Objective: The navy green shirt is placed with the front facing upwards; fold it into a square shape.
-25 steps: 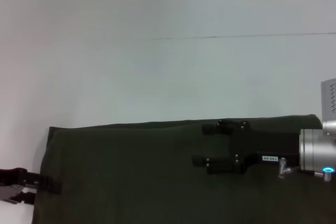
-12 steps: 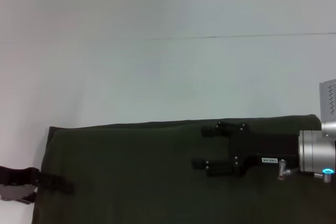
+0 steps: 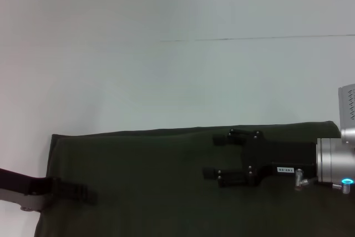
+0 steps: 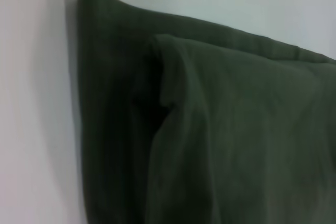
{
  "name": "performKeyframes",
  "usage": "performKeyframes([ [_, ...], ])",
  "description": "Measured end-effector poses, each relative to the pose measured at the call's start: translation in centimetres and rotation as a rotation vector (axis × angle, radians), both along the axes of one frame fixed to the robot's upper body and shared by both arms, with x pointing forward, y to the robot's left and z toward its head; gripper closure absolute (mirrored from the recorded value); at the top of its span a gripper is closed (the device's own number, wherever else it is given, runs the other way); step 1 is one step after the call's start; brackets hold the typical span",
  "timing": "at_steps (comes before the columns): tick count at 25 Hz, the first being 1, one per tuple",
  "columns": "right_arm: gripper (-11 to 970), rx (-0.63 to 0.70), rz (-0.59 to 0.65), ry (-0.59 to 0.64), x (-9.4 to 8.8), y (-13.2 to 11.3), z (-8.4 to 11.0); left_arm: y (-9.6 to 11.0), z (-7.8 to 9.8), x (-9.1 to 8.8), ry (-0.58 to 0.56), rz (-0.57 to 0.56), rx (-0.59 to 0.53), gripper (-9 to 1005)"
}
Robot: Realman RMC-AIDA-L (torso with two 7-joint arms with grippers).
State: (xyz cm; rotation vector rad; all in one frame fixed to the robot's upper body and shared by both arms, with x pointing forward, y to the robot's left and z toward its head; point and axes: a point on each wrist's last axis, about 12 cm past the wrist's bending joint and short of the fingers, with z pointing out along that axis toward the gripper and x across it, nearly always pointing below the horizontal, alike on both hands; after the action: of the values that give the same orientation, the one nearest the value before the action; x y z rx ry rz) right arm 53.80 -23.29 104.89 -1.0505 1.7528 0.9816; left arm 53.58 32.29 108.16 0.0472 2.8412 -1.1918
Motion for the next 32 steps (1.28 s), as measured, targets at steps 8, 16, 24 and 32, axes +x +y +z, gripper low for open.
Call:
performKeyframes([
  [8, 52, 0.002, -0.002, 0.000, -0.03, -0.03, -0.01, -0.01, 0.09, 0.03, 0.000, -0.004, 0.003, 142],
  [16, 52, 0.005, -0.002, 0.000, -0.05, -0.11, 0.03, 0.45, 0.18, 0.05, -0.001, 0.013, 0.011, 293],
  [24, 52, 0.005, -0.002, 0.000, -0.05, -0.11, 0.03, 0.30, 0.15, 0.08, 0.001, 0.006, 0.015, 597],
  [32, 51, 0.016, 0.001, -0.003, -0.07, -0.14, 0.21, 0.14, 0.08, 0.06, 0.005, -0.002, 0.023, 841],
])
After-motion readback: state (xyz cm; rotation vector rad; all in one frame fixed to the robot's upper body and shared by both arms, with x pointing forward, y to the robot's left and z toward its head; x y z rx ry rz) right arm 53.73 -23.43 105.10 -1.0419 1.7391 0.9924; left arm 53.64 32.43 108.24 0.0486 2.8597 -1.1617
